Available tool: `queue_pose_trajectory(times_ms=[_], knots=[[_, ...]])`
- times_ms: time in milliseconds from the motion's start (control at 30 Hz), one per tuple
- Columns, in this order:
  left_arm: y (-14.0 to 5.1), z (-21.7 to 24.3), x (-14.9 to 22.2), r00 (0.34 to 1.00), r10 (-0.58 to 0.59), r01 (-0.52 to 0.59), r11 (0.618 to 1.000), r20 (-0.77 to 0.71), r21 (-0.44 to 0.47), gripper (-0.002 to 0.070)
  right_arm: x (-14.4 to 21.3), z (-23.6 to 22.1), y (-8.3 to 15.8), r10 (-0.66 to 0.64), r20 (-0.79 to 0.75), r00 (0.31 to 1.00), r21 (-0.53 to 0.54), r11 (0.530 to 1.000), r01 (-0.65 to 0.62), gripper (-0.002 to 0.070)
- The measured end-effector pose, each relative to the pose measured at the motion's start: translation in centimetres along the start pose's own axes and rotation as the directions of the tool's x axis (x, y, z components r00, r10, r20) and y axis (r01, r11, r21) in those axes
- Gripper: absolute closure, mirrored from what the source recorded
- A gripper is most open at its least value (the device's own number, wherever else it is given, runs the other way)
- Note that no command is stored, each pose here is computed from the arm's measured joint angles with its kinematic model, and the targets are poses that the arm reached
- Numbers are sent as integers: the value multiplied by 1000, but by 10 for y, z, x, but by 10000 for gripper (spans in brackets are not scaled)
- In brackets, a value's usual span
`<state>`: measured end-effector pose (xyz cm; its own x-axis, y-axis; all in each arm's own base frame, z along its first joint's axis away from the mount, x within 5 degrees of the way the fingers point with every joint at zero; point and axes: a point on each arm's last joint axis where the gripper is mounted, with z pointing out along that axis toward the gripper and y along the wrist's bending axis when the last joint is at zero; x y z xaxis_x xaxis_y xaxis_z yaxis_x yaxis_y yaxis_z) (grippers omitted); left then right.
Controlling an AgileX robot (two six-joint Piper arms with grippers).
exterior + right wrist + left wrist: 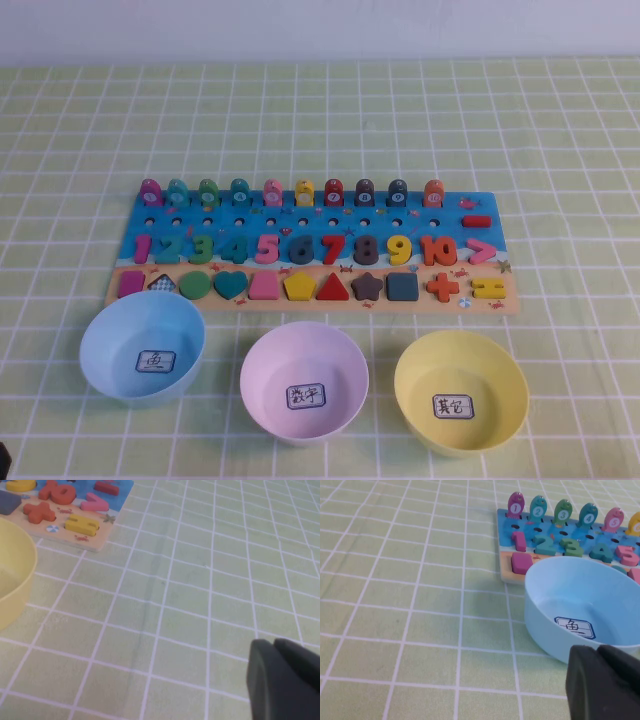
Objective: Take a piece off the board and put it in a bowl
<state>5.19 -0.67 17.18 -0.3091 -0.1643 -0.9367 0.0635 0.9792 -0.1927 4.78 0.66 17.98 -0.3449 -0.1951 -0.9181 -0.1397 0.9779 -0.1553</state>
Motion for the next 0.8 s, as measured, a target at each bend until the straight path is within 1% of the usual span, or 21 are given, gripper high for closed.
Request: queue_pose_trajectory(times_ms=[233, 433, 500, 533, 567, 633, 667, 700, 733, 767, 800], knots=[[0, 0, 0, 1000, 0, 0, 1000, 0, 0, 680, 0, 0, 0, 0, 0, 1000, 0, 1000, 0, 694], [1, 0, -1, 999, 41, -41, 999, 9, -15, 680, 0, 0, 0, 0, 0, 1000, 0, 1000, 0, 694], [1, 0, -2, 1000, 17, -17, 1000, 25, -7, 680, 0, 0, 0, 0, 0, 1000, 0, 1000, 0, 694], [0, 0, -3, 999, -14, 14, 1000, 36, 2, 680, 0, 0, 0, 0, 0, 1000, 0, 1000, 0, 694], [-1, 0, -4, 996, -70, 69, 997, 47, 18, 680, 0, 0, 0, 0, 0, 1000, 0, 1000, 0, 694], [-4, 0, -7, 975, -212, 208, 976, 64, 56, 680, 0, 0, 0, 0, 0, 1000, 0, 1000, 0, 694], [-5, 0, -8, 954, -293, 288, 954, 66, 79, 680, 0, 0, 0, 0, 0, 1000, 0, 1000, 0, 694], [-6, -1, -10, 918, -391, 383, 918, 69, 106, 680, 0, 0, 0, 0, 0, 1000, 0, 1000, 0, 694], [-7, -1, -11, 885, -461, 451, 883, 68, 127, 680, 0, 0, 0, 0, 0, 1000, 0, 1000, 0, 694], [-8, -1, -12, 849, -524, 511, 847, 66, 146, 680, 0, 0, 0, 0, 0, 1000, 0, 1000, 0, 694], [-9, -1, -13, 827, -558, 543, 825, 67, 159, 680, 0, 0, 0, 0, 0, 1000, 0, 1000, 0, 694]])
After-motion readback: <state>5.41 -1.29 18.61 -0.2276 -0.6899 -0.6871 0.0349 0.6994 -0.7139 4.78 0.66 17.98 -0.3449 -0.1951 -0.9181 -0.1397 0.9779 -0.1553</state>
